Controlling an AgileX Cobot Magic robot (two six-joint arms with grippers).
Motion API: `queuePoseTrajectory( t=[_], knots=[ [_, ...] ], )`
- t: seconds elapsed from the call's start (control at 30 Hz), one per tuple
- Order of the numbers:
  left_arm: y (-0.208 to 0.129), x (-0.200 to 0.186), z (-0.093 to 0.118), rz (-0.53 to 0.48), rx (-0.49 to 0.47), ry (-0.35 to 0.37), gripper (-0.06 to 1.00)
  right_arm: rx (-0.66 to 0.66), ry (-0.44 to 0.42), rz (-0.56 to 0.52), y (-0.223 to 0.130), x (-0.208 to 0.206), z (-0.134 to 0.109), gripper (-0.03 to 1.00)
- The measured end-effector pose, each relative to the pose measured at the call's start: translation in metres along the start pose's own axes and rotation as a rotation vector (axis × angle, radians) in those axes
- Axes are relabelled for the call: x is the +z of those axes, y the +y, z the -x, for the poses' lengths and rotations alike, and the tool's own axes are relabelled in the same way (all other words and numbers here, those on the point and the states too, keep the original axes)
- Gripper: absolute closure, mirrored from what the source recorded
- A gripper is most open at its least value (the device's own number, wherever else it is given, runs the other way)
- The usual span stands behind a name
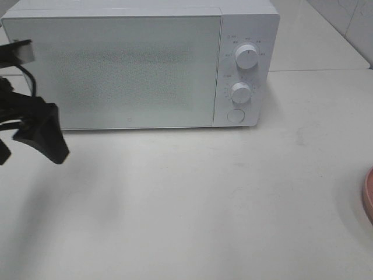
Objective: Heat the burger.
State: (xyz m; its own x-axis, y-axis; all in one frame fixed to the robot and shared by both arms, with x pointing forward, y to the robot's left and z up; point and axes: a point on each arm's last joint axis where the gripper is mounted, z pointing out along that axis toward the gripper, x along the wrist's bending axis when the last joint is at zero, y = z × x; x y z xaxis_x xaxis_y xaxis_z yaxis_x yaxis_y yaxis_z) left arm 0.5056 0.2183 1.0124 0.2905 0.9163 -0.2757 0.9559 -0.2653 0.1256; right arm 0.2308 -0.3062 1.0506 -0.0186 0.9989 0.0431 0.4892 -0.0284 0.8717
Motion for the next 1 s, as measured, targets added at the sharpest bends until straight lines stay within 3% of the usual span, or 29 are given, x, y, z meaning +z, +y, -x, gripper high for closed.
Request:
queuePoseTrajectory(
  t=[0.27,0.43,0.63,0.73,1.0],
  knots=[
    [-0.024,-0.04,-0.037,0.014,-0.133,0.045,-0.04,0.0,0.0,0.0,0.0,0.0,0.0,0.21],
    [-0.046,-0.071,-0.052,0.103,-0.254,0.108,-0.04,0.0,0.0,0.0,0.0,0.0,0.0,0.21],
    [-0.085,-0.088,-0.042,0.178,-0.285,0.199,-0.04,0.0,0.0,0.0,0.0,0.0,0.0,0.21],
    [-0.09,-0.088,-0.04,0.183,-0.286,0.203,-0.04,0.0,0.0,0.0,0.0,0.0,0.0,0.21],
    [-0.146,-0.086,-0.02,0.272,-0.263,0.232,-0.04,0.0,0.0,0.0,0.0,0.0,0.0,0.21]
  ],
)
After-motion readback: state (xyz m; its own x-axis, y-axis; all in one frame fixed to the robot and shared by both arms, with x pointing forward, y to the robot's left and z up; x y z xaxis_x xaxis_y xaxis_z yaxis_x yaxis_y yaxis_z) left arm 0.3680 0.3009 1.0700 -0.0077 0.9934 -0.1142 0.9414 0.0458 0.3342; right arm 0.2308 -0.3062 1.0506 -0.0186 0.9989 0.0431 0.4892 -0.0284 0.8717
